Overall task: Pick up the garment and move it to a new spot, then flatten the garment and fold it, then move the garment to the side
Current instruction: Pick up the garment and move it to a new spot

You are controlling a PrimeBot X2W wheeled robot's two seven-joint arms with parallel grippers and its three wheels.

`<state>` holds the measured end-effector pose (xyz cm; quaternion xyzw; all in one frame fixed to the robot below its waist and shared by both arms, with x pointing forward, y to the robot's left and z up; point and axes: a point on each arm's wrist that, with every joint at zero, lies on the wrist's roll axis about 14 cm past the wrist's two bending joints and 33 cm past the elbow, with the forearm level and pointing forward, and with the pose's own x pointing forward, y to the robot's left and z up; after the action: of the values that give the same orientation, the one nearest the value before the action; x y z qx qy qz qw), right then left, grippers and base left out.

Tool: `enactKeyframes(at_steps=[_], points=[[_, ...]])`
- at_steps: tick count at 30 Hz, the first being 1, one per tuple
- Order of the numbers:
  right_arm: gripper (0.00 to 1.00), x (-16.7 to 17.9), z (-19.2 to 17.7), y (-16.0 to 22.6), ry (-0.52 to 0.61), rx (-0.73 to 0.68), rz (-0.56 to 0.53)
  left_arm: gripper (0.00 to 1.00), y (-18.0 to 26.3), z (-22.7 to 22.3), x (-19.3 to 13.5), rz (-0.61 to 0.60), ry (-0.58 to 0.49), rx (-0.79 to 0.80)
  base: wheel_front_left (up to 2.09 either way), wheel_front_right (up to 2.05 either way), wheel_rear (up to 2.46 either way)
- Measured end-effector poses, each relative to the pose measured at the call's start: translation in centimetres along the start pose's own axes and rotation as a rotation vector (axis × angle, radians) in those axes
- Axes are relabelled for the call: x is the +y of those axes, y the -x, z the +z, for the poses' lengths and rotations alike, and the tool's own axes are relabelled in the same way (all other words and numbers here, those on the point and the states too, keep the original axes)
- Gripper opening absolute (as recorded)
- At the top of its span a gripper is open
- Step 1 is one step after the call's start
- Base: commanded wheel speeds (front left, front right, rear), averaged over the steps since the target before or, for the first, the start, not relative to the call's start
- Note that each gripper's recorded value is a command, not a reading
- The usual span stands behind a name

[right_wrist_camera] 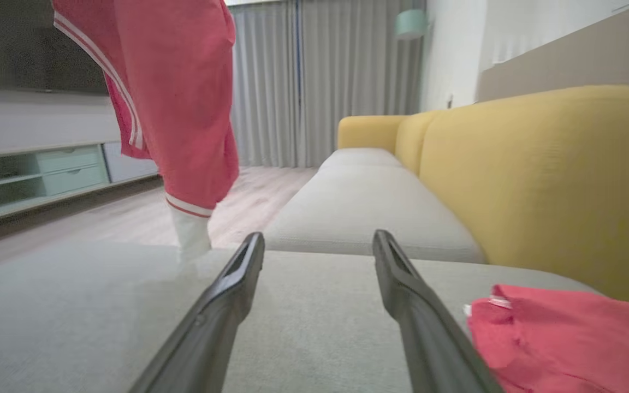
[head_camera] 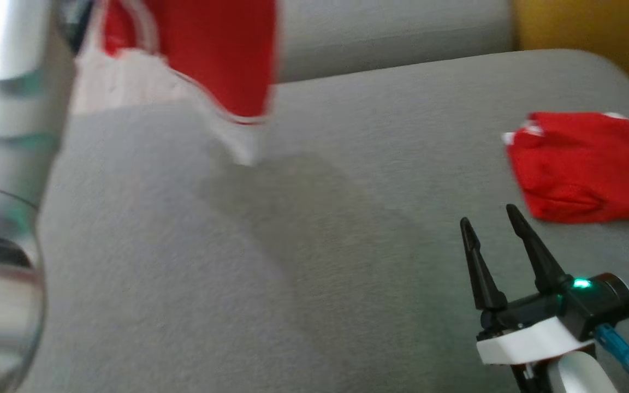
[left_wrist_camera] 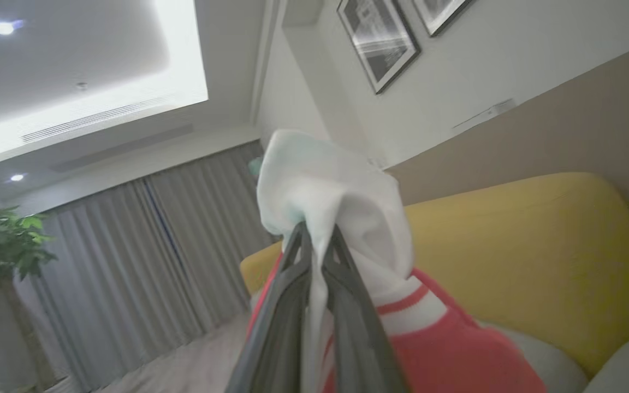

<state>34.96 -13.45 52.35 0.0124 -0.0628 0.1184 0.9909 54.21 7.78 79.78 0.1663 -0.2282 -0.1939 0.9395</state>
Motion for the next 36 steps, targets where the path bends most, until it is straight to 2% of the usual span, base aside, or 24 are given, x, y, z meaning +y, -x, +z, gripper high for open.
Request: enactKeyframes(at_steps=[4, 6, 11, 13, 17, 19, 24, 28, 36], points=[[1.0, -1.9, 1.6, 1.8, 0.015, -0.043, -0.078, 0.0, -1.1, 3.1, -7.9, -0.178, 0.055, -0.088, 0.0, 0.0, 0.0], [1.0, -2.4, 1.6, 2.6, 0.011, -0.044, -0.104, 0.0, -0.3, 2.1, -12.6, -0.281, 0.099, -0.075, 0.0, 0.0, 0.0], [1.0, -2.4, 0.5, 2.9, -0.017, -0.009, -0.123, 0.0, 6.0, -7.5, -22.7, -0.47, 0.297, 0.133, 0.0, 0.0, 0.0], [1.0, -2.3, 0.0, 2.5, -0.026, 0.005, -0.123, 0.0, 9.6, -11.6, -25.5, -0.513, 0.361, 0.243, 0.0, 0.0, 0.0], [1.0, -2.1, -1.0, 2.2, -0.035, 0.036, -0.117, 0.0, 15.7, -16.8, -29.1, -0.501, 0.513, 0.422, 0.0, 0.0, 0.0], [1.0, -2.0, -1.2, 1.9, -0.037, 0.041, -0.111, 1.0, 17.6, -17.4, -30.3, -0.483, 0.564, 0.459, 0.0, 0.0, 0.0], [1.0, -1.7, -1.3, 1.4, -0.034, 0.041, -0.093, 1.0, 19.6, -16.0, -30.2, -0.35, 0.677, 0.446, 0.0, 0.0, 0.0], [1.0, -0.6, -1.6, 2.2, -0.046, 0.051, -0.07, 1.0, 22.9, -15.1, -27.1, -0.123, 0.789, 0.43, 0.0, 0.0, 0.0], [1.0, 1.1, -1.2, 1.9, -0.054, 0.033, -0.019, 1.0, 27.6, -14.1, -18.5, 0.205, 0.713, 0.342, 0.0, 0.0, 0.0]])
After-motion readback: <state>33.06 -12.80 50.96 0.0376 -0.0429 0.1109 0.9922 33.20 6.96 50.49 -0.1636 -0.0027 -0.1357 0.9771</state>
